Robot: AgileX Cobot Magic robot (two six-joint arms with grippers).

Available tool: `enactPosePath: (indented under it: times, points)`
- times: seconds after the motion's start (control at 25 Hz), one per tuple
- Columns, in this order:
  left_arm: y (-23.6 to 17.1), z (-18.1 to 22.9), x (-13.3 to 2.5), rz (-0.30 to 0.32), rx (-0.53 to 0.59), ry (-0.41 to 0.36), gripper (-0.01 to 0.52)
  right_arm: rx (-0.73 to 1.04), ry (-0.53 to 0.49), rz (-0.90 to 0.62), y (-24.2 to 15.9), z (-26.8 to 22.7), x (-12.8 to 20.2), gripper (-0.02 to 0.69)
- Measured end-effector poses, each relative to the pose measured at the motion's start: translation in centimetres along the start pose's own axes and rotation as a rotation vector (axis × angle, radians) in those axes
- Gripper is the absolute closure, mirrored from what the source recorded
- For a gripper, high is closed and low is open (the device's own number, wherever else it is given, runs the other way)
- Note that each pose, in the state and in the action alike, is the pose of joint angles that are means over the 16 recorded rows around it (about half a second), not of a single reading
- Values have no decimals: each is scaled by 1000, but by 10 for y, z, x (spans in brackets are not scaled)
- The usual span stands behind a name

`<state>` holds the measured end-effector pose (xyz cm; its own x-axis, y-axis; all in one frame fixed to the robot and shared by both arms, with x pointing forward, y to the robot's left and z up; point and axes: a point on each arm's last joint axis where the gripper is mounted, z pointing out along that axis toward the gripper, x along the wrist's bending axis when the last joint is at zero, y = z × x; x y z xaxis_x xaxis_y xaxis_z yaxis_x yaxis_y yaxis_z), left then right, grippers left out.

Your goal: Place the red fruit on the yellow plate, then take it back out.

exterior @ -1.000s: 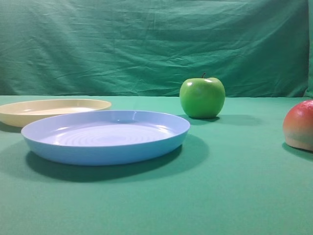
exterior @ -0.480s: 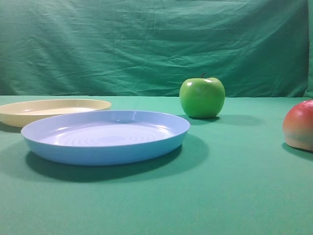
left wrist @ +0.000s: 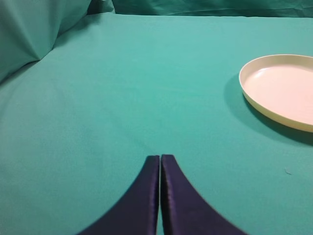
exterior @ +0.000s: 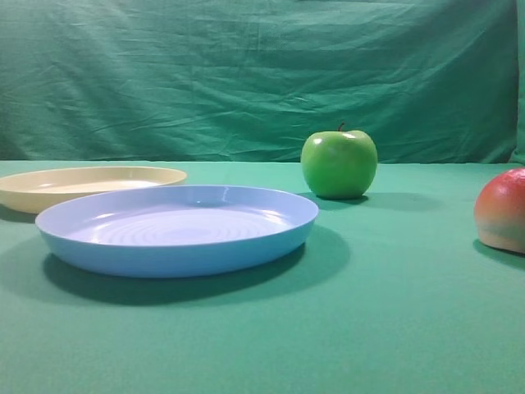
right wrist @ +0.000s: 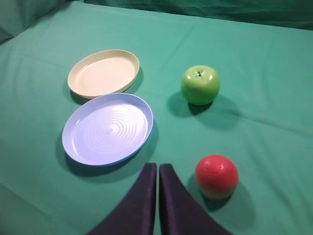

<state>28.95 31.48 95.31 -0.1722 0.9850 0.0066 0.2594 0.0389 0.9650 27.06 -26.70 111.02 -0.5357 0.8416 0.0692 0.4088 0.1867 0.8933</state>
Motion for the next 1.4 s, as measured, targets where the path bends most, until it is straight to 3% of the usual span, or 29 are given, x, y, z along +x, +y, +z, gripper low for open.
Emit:
enactPosePath:
  times: [0.48, 1.0, 1.4]
  points:
    - [0, 0, 0, 0, 0, 0, 514, -144, -185, -10, -13, -2, -10, 665]
    - [0, 0, 0, 0, 0, 0, 514, -253, -488, 84, -93, 43, -35, 665]
    - [0, 0, 0, 0, 0, 0, 514, -194, -556, 124, -138, 70, -47, 665]
